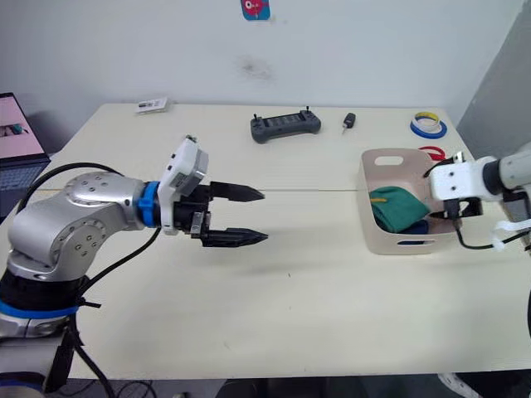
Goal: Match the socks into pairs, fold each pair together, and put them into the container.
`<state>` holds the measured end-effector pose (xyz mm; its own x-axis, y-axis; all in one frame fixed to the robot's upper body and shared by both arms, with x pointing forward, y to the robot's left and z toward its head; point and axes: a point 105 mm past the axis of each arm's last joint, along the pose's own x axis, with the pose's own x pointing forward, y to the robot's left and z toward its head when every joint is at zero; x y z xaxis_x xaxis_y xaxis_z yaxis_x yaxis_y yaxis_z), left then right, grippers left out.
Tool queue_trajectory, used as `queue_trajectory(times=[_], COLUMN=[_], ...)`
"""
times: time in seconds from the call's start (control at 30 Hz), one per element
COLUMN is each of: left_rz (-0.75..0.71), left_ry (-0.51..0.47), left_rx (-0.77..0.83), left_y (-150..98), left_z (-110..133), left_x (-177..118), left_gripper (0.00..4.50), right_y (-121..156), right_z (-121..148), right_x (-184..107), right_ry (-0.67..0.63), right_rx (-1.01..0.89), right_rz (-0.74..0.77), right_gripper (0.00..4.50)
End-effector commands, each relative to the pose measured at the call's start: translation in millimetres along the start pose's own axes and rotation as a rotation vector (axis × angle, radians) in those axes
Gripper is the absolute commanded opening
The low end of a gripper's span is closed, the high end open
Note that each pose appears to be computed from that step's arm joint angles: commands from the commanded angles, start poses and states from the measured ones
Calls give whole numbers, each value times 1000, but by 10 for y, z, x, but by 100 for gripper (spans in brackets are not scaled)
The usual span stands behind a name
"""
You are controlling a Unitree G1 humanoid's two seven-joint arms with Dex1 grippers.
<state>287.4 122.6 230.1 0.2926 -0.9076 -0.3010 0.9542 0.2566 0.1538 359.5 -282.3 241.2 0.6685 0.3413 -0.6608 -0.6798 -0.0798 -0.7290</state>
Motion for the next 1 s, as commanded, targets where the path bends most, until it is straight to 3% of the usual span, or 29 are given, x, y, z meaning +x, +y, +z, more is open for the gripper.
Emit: queue_trajectory(times=[0.03, 0.13, 0.2, 0.27, 0.43, 0.57, 0.77, 1.0], left_rz=[242, 481, 594, 718, 877, 936, 954, 937], left_ry=[73, 173, 241, 324, 362, 363, 307, 307], left_rx=[59, 16, -9, -101, -296, -341, -292, -272], left_y=[173, 243, 166, -11, -476, -595, -380, -286], left_z=[-188, -543, -818, -1196, -1707, -1841, -1757, -1743], left_x=[-450, -883, -1146, -1478, -1902, -1959, -1894, -1864], left_gripper=[450, 450, 450, 450, 450, 450, 450, 450], right_y=[-228, -174, -6, 266, 889, 1095, 1092, 1221], right_z=[101, 200, 205, 235, 299, 270, 323, 368], right_x=[-302, -431, -451, -396, -232, -164, -114, -305], right_ry=[-127, -308, -343, -374, -413, -384, -397, -421], right_rx=[93, 276, 350, 411, 546, 606, 628, 771], right_rz=[-244, -361, -367, -382, -329, -302, -323, -316], right_gripper=[444, 444, 444, 444, 444, 444, 444, 444])
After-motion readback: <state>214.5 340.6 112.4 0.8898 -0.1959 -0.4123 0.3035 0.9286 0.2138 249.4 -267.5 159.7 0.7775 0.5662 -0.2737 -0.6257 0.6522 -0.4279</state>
